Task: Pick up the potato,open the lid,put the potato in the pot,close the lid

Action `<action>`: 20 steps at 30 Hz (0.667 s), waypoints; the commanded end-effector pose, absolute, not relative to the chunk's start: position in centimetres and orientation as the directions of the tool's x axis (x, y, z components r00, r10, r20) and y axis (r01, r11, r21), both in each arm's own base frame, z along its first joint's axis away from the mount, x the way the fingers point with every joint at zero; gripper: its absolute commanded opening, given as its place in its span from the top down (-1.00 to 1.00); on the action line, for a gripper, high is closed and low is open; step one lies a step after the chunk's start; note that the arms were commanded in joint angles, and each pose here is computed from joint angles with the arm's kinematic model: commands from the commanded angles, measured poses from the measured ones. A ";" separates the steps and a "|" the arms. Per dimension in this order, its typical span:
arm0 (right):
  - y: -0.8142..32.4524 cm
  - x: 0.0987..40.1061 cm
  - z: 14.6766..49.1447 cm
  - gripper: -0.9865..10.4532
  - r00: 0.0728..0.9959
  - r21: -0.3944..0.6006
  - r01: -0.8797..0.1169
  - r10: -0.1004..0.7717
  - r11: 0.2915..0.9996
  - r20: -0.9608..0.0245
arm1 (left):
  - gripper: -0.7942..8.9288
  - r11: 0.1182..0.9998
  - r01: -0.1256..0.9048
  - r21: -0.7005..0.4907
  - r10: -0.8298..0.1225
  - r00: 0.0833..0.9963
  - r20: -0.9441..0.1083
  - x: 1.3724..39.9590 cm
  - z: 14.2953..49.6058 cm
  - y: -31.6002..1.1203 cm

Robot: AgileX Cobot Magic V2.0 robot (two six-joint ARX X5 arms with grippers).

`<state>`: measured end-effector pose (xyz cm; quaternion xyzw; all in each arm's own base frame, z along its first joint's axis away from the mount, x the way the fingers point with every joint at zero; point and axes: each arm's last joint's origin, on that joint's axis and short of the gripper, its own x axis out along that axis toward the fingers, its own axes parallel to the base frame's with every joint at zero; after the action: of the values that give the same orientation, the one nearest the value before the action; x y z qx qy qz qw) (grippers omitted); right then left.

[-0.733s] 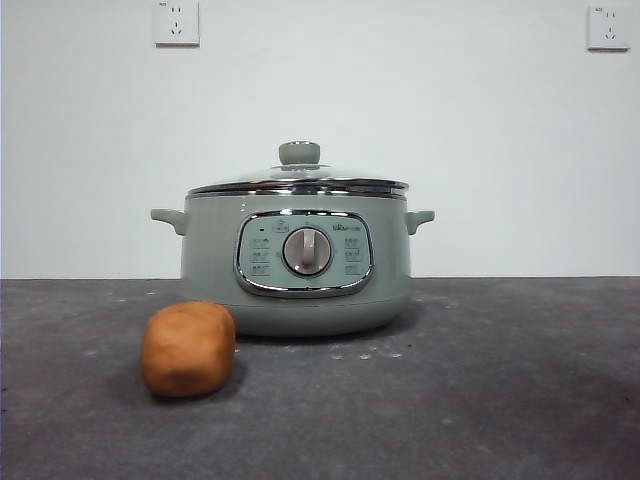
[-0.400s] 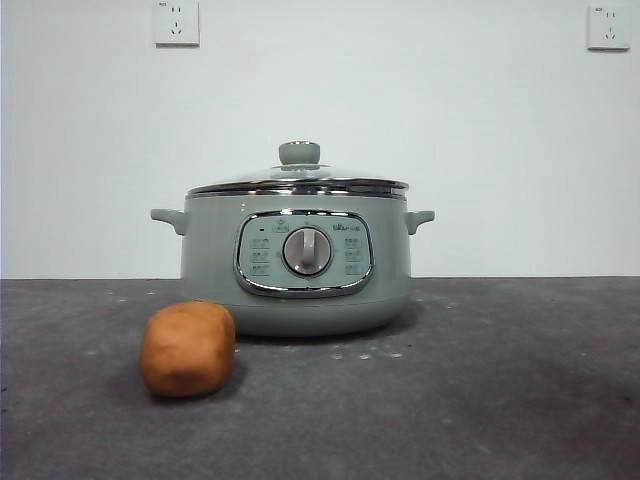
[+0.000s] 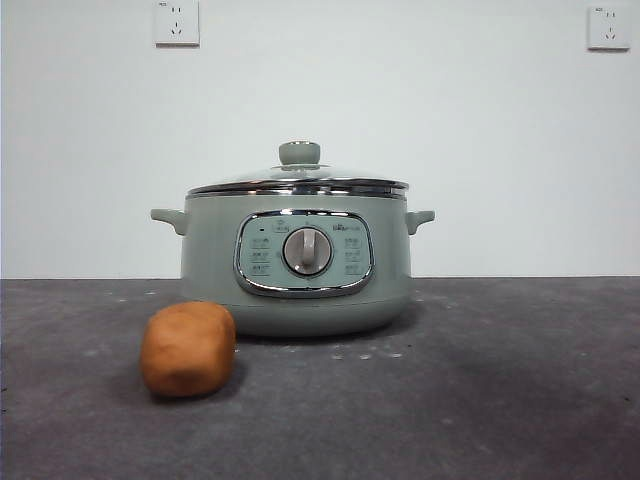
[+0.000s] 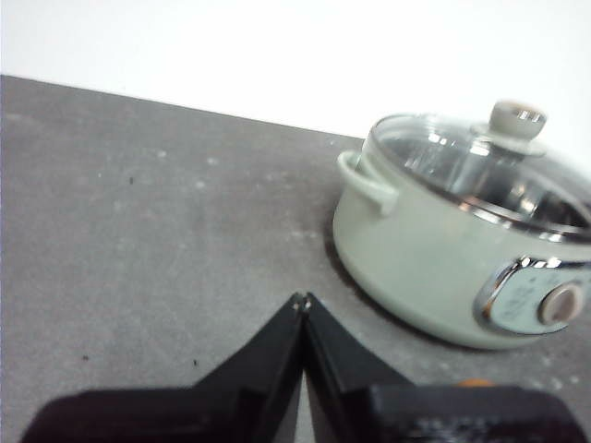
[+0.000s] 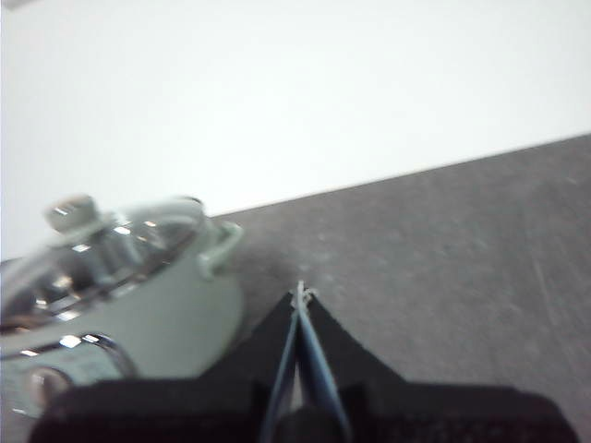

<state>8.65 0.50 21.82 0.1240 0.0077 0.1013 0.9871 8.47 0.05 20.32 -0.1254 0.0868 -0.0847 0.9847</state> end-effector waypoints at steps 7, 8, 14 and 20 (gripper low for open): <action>0.8 8.1 28.1 0.85 0.940 0.226 -0.272 0.308 0.935 -0.145 | 0.85 0.935 0.237 -0.263 -0.284 0.946 -0.154 7.2 26.7 -0.4; 0.8 8.1 28.9 0.85 0.935 0.217 -0.270 0.309 0.938 -0.172 | 0.85 0.932 0.250 -0.261 -0.298 0.941 -0.161 7.1 27.4 -0.4; 0.9 7.9 33.3 0.85 0.892 0.189 -0.280 0.328 0.941 -0.312 | 0.85 0.929 0.298 -0.221 -0.347 0.909 -0.230 6.3 31.5 -0.6; 1.0 7.9 36.5 0.85 0.831 0.183 -0.338 0.384 0.923 -0.404 | 0.85 0.934 0.311 -0.177 -0.351 0.892 -0.286 5.7 35.2 -0.7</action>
<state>7.90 1.01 36.30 0.0685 0.2227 0.1810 0.9555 5.74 -0.68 34.88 -0.0821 0.1625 -0.1656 0.9692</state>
